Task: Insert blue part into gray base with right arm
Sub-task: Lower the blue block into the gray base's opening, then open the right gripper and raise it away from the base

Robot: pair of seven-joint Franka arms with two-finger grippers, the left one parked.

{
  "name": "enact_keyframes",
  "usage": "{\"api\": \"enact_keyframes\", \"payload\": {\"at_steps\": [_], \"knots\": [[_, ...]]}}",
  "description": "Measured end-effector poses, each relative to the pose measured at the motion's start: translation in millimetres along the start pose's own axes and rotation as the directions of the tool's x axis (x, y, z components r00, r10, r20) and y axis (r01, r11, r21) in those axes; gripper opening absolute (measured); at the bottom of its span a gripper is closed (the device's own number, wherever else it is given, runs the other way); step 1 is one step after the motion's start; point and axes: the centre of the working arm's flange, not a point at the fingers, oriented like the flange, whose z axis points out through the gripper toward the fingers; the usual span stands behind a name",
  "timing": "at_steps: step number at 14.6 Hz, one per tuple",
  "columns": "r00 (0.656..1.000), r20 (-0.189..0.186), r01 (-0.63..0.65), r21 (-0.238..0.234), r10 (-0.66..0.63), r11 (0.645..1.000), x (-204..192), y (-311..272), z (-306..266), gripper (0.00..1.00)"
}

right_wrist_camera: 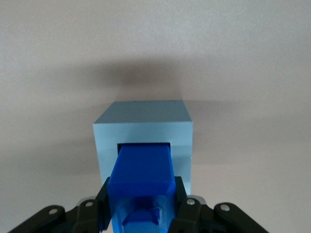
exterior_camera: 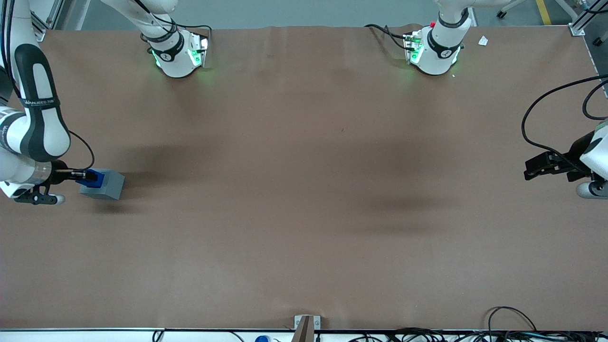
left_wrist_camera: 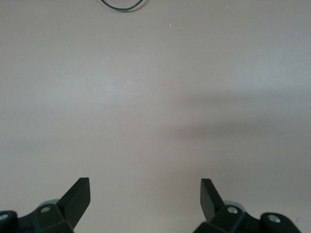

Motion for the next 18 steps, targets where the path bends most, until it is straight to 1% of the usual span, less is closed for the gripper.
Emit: {"api": "enact_keyframes", "payload": {"at_steps": [4, 5, 7, 8, 9, 10, 11, 12, 13, 15, 18], "knots": [[1.0, 0.0, 0.005, 0.0, -0.005, 1.0, 1, -1, 0, 0.51], [1.0, 0.002, 0.006, 0.0, -0.006, 1.0, 1, -2, 1, 0.56], [1.0, 0.002, 0.01, 0.0, -0.01, 1.0, 2, -4, 0, 0.73], [1.0, 0.008, 0.014, 0.002, -0.014, 1.0, 4, -6, -4, 0.84], [0.999, 0.026, 0.018, 0.008, -0.018, 1.0, 5, -8, -13, 0.93], [0.998, 0.051, 0.025, 0.015, -0.025, 1.0, 7, -12, -27, 1.0], [0.997, 0.074, 0.034, 0.021, -0.036, 0.999, 9, -18, -48, 1.0], [0.995, 0.085, 0.046, 0.024, -0.048, 0.999, 11, -27, -73, 1.0], [0.995, 0.087, 0.052, 0.024, -0.054, 0.998, 11, -40, -100, 1.0], [0.997, 0.065, 0.036, 0.011, -0.037, 0.999, 3, -79, -153, 1.0], [1.0, 0.012, 0.021, -0.007, -0.021, 1.0, -25, -145, -215, 1.0]]}}
